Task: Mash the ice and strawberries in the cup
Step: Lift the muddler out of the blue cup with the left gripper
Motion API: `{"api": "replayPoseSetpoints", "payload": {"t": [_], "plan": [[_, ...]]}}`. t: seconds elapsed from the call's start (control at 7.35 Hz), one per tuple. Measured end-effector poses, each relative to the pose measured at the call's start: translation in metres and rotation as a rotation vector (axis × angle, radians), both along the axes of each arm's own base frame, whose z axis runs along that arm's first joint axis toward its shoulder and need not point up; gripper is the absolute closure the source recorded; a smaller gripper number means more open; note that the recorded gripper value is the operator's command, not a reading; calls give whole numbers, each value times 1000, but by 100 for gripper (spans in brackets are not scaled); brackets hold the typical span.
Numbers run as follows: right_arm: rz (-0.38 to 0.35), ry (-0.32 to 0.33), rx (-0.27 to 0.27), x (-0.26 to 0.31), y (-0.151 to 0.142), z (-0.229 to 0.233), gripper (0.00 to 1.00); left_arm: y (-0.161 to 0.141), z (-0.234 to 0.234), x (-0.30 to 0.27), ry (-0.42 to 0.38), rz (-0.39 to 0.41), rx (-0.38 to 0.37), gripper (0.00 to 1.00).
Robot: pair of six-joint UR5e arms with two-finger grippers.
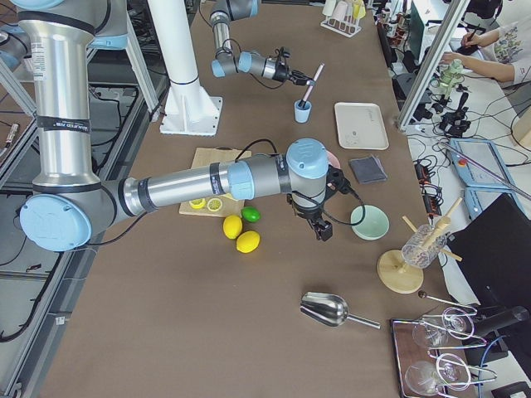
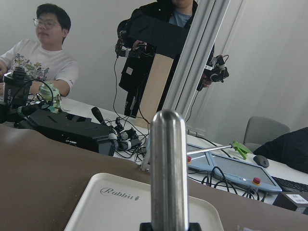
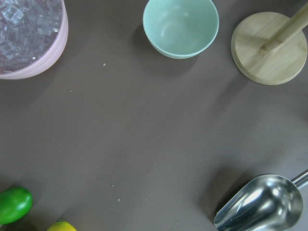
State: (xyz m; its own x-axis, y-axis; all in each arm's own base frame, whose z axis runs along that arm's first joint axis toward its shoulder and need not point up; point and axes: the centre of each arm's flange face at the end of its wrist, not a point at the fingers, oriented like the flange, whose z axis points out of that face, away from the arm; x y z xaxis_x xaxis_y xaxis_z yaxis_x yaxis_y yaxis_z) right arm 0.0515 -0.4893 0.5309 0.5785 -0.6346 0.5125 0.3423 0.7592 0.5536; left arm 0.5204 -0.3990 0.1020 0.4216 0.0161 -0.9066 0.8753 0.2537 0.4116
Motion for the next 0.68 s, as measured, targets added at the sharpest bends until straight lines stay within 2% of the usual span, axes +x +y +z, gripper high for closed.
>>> {"api": "replayPoseSetpoints", "payload": {"t": [0.14, 0.27, 0.41, 0.68], "plan": [[0, 0, 2, 0, -1, -1, 3, -21, -10, -31, 9, 4, 12, 100], [1, 2, 3, 0, -2, -1, 3, -52, 2, -61, 2, 33, 1, 100], [1, 3, 4, 0, -4, -2, 3, -86, 43, -91, -23, 94, -37, 100], [2, 5, 7, 0, -6, -4, 3, -138, 158, -166, -71, 284, -161, 100]]}}
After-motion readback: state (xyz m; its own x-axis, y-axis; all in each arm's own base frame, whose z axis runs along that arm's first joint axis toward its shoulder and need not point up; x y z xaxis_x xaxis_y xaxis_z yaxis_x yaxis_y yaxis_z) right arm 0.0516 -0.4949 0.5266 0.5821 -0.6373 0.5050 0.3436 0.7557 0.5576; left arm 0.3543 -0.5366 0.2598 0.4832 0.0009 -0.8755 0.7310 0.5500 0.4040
